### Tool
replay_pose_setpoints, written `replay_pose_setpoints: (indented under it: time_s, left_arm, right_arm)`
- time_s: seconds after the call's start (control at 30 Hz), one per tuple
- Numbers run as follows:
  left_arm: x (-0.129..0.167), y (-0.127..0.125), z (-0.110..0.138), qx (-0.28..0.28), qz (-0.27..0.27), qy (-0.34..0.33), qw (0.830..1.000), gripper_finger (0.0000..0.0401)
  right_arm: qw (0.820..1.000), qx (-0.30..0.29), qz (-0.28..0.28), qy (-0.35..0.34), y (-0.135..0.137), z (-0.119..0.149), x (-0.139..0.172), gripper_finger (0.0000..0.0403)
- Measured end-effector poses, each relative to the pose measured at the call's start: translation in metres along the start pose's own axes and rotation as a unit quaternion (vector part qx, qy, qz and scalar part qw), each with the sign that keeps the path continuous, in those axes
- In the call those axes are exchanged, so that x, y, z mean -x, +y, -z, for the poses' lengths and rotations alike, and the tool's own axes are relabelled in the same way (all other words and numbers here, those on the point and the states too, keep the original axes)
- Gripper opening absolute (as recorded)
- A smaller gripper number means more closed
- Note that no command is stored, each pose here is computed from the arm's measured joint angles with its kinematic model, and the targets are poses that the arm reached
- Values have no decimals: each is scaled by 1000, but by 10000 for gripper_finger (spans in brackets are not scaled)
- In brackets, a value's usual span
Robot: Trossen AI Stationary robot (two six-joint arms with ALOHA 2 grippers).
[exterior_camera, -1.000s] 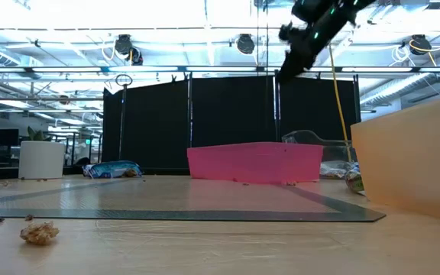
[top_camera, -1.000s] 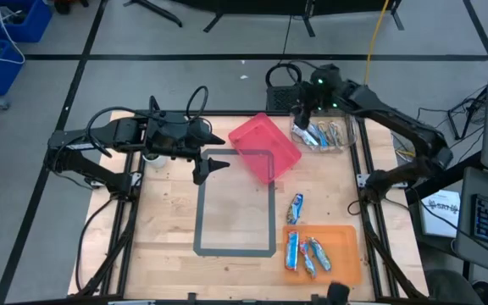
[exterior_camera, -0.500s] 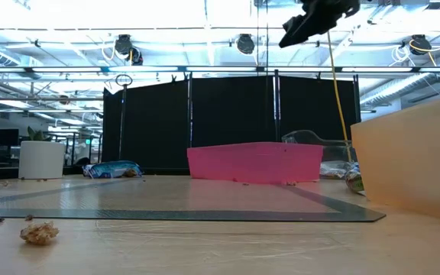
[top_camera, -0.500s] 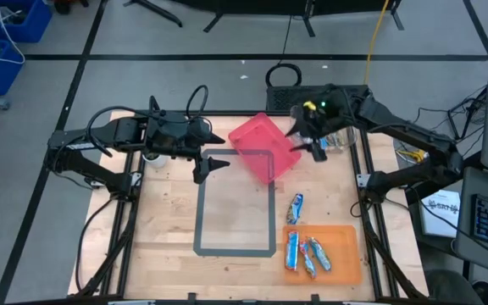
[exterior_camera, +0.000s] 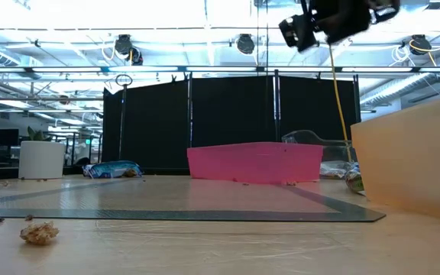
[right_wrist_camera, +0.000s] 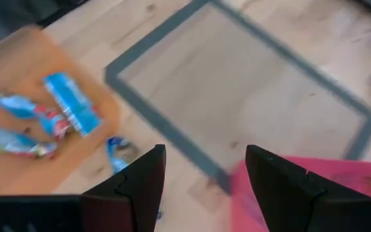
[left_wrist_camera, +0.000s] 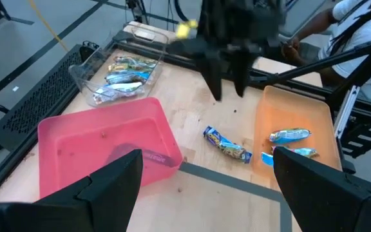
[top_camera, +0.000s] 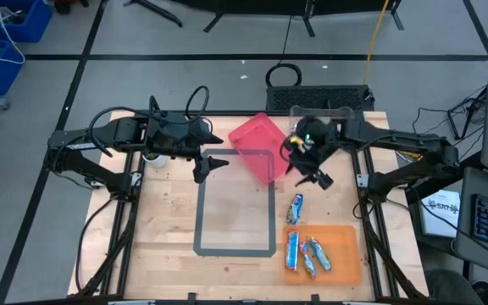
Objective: Pick and place Granola Bars by type
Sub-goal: Put the blue granola bar into the pink bin
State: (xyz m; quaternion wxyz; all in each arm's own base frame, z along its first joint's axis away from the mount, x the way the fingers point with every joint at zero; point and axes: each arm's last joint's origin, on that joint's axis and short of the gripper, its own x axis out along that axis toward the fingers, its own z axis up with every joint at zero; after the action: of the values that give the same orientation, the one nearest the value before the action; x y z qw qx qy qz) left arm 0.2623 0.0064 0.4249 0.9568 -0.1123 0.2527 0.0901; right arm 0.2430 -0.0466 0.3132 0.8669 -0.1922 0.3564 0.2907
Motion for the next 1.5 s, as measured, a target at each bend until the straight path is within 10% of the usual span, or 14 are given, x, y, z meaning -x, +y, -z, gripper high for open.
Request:
replay_pose_setpoints:
  time_s: [0.73, 1.5]
  left_arm:
    - [0, 0, -1, 20, 1, -4, 1000, 349]
    - [0, -1, -1, 26, 14, -2, 1000, 349]
  right_arm:
    - [994, -19, -83, 63, 59, 80, -105, 208]
    - [992, 23, -98, 74, 50, 91, -134, 235]
